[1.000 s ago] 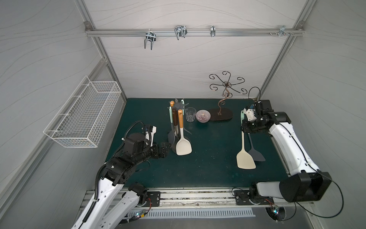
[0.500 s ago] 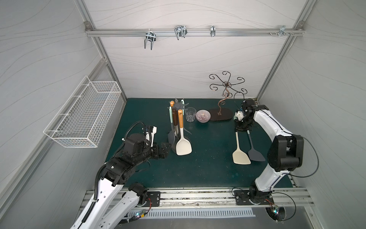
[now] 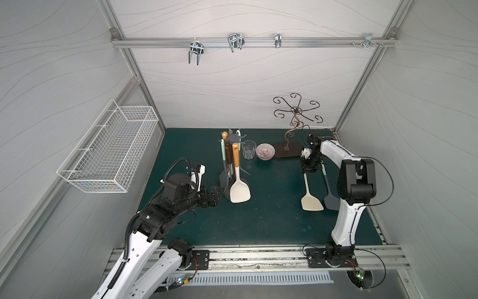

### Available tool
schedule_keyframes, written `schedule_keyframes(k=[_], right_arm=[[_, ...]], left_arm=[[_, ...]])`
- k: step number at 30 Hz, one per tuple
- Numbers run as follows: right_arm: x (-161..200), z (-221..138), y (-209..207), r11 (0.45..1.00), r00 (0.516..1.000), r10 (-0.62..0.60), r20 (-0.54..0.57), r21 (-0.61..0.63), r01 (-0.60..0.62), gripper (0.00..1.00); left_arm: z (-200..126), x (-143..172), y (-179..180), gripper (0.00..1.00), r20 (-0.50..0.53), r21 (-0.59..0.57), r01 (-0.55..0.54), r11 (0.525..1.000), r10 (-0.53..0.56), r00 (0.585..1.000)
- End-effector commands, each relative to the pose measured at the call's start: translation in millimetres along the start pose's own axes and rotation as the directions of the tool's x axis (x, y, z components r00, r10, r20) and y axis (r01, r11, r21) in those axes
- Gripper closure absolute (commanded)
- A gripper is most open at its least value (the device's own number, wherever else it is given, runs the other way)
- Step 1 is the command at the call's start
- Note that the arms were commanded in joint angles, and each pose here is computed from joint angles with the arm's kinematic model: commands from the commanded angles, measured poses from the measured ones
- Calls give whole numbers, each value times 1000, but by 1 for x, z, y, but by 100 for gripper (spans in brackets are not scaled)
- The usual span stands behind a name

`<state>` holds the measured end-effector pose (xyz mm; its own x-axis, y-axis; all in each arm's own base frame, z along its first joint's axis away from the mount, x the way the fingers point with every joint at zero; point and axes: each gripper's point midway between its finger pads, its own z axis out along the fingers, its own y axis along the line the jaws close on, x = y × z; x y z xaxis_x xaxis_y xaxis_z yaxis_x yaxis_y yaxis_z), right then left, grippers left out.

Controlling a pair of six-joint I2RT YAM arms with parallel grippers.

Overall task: Take the spatula off the kitchen utensil rack
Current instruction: Place the spatula at the center of the board.

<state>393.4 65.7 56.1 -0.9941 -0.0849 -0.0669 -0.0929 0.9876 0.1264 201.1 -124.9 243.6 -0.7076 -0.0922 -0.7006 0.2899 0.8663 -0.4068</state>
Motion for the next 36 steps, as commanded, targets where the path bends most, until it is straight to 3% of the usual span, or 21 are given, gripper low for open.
schedule_keyframes(k=[1, 20, 34, 36], right_arm=[[5, 5, -4, 1000, 999, -15, -44, 8, 15, 100], [7, 42, -15, 1000, 993, 9, -116, -6, -10, 100], [6, 48, -18, 1000, 991, 24, -128, -4, -24, 100], [6, 47, -18, 1000, 992, 26, -127, -3, -27, 89]], left_arm=[[-9, -14, -6, 0, 43, 4, -31, 999, 31, 999], [-5, -14, -4, 0, 31, -7, -30, 1000, 30, 999], [-5, -14, -3, 0, 28, -13, -28, 1000, 28, 999], [-5, -14, -3, 0, 30, -13, -29, 999, 29, 999]])
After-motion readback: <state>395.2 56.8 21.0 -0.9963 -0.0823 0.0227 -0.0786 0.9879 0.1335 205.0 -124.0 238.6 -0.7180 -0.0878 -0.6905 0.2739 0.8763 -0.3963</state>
